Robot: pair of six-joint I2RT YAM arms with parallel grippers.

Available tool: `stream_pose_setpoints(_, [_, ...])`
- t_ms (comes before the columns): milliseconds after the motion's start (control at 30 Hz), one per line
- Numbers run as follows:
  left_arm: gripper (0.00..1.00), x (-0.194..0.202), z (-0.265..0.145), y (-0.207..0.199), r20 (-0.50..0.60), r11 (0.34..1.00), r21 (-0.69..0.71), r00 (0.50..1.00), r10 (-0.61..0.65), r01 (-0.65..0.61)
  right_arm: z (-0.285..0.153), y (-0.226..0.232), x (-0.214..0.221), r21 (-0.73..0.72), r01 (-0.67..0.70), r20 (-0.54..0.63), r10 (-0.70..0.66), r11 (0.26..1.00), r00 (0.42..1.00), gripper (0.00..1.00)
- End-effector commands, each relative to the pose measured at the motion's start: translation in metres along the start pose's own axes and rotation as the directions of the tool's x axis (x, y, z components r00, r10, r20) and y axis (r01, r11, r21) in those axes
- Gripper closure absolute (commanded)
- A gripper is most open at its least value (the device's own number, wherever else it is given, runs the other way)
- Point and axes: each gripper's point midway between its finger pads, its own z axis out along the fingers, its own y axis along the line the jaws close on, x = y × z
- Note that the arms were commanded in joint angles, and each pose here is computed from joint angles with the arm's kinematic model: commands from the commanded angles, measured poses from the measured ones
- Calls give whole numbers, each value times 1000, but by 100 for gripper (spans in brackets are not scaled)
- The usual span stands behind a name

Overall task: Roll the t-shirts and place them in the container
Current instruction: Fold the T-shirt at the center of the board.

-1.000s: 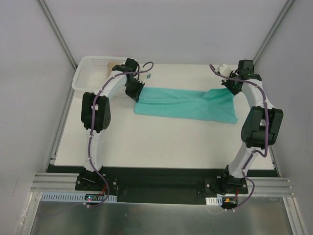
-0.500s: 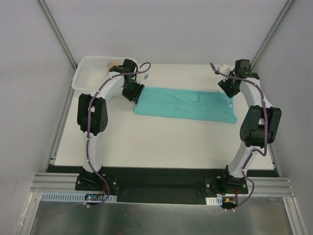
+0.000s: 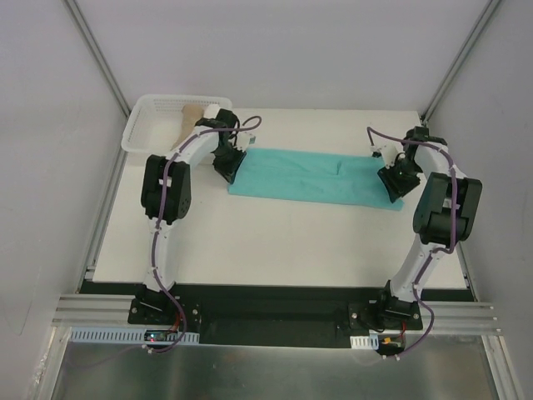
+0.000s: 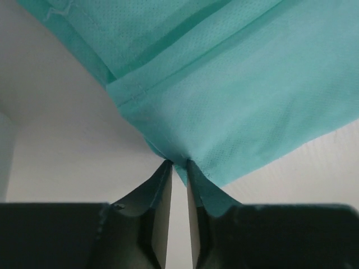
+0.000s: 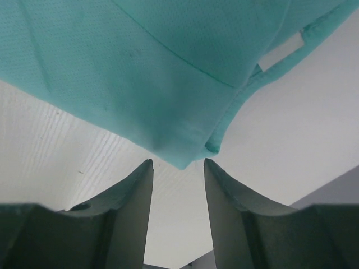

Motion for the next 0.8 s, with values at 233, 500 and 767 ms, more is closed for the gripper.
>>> stream_pose_setpoints(233, [100,41,9,-18,-108,999,27,993,41,-38,39,-52,-23,59,100,-105,-93,993,990,76])
stream_pose_setpoints(500, [99,106,-31,-76,-170,994,30,979,109,-106,51,-83,-106,197,190,2,-194,962,981,71])
stream_pose_setpoints(767, [60,91,-90,-108,1,949,49,950,312,-312,-48,-94,-148,388,-126,298,5,913,955,46])
